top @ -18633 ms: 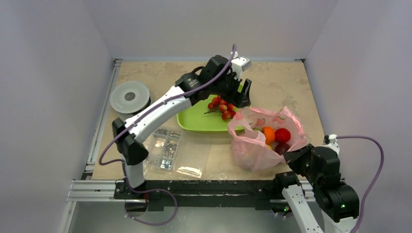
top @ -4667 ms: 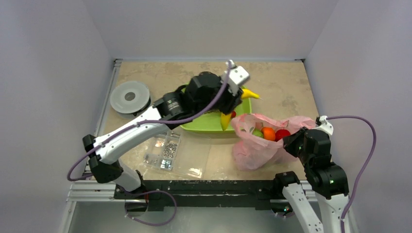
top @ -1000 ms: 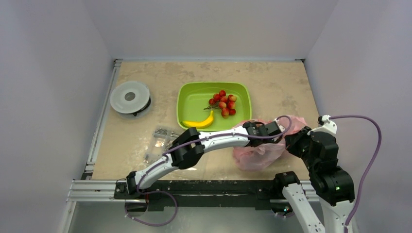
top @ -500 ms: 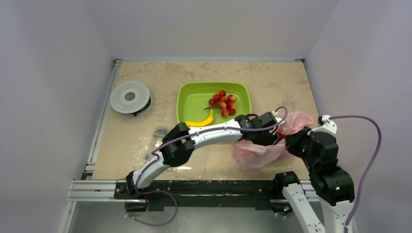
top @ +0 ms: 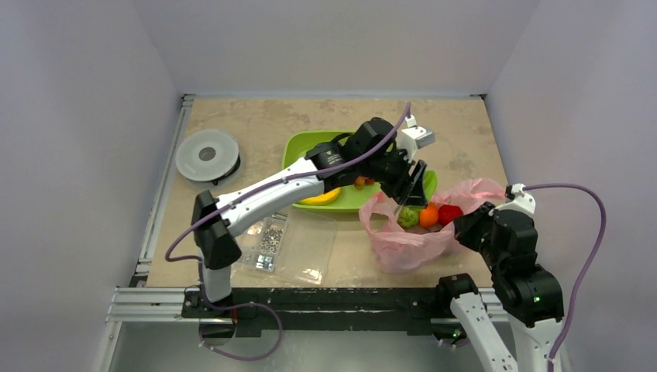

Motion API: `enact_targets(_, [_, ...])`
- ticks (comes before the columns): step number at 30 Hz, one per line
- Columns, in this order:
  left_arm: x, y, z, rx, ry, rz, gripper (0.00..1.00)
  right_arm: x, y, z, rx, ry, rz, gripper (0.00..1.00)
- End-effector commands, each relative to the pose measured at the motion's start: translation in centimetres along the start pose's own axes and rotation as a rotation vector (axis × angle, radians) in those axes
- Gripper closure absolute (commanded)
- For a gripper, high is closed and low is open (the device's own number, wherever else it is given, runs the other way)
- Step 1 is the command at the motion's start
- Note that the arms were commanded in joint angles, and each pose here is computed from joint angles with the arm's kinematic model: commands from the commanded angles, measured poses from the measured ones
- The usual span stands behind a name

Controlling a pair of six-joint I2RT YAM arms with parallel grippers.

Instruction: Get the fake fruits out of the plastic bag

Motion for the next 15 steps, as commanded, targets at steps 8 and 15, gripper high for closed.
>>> enact_targets(8, [-12.9, 9.5, 1.2, 0.282, -0.074, 0.816, 0.93, 0.1, 0.5, 0.5, 0.009, -0.028, 0.029, 1.00])
enact_targets(15, [-16.0, 17.9, -1.3, 0.226, 0.007, 1.325, 1.00, -0.2, 0.4, 0.5, 0.008, -0.030, 0.027, 1.00])
Point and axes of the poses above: each gripper's point midway between its finger pads, its own x axis out along the fingers, its own y axis along the line the jaws close on, z = x × y, the point moved 5 cm from there along -x, back along the fingers
